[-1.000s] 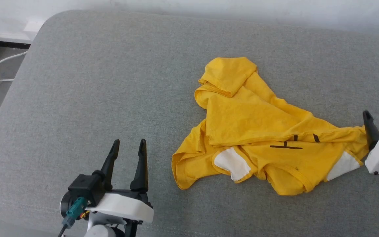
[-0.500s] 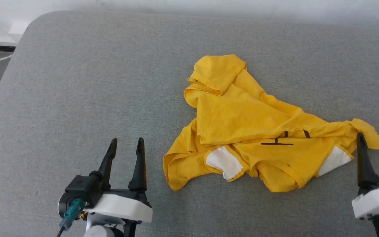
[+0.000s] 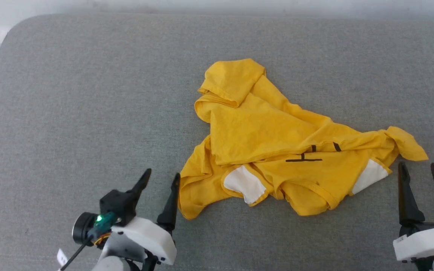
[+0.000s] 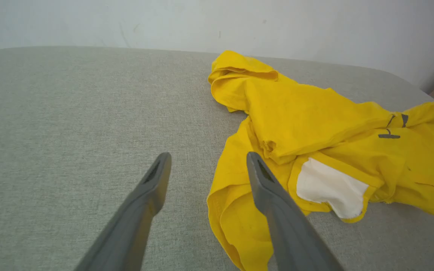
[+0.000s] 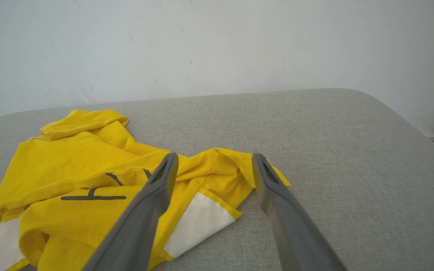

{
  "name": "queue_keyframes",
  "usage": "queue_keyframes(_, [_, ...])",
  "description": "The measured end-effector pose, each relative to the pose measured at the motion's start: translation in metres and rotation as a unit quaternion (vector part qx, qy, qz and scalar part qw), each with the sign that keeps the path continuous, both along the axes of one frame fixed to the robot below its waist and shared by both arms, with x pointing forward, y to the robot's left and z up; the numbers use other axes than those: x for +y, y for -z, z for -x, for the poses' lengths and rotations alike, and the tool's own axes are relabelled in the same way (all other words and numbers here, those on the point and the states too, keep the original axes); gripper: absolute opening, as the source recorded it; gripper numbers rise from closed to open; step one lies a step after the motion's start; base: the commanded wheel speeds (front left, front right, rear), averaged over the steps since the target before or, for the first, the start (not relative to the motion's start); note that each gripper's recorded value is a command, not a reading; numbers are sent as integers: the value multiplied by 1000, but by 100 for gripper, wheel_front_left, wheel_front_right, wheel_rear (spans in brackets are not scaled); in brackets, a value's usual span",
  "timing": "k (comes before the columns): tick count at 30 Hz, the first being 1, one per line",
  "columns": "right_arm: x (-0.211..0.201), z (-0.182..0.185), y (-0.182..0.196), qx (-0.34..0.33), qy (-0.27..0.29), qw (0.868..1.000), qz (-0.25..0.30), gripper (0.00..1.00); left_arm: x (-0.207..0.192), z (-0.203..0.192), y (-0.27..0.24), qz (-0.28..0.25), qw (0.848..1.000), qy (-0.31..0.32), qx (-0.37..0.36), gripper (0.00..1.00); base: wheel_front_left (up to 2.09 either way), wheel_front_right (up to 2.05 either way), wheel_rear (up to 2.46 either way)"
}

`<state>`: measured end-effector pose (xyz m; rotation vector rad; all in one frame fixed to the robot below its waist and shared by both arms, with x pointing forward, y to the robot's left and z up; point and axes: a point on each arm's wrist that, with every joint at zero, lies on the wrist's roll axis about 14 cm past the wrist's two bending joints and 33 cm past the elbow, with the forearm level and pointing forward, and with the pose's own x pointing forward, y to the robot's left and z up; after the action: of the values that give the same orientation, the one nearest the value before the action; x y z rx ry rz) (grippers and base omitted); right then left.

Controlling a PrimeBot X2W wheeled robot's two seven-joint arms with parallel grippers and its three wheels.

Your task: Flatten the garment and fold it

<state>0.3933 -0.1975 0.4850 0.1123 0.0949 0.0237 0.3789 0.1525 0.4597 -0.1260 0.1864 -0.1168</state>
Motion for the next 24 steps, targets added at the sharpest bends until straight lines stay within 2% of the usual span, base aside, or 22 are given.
queue_keyframes(4, [0,1,5,7,0,1000,-1,100,-10,0,23,-24,996,44,73,100,0,0,0])
queue_keyframes(9, [2,1,9,13,-2,1000,-2,100,-9,-8,39,-56,988,66,127,100,0,0,0])
queue_keyframes(19, [-2,3,16,24,5,1000,-3,100,-24,-8,70,-58,968,110,219,100,0,0,0])
queue_keyframes(22, [-4,3,16,25,8,1000,-4,100,-27,-9,75,-63,965,116,227,100,0,0,0])
queue_keyframes(23, [-4,3,16,25,9,1000,-5,100,-28,-10,76,-66,964,121,227,84,0,0,0])
queue_keyframes(24, [-5,3,16,23,10,1000,-7,100,-29,-12,76,-67,965,123,224,7,0,0,0])
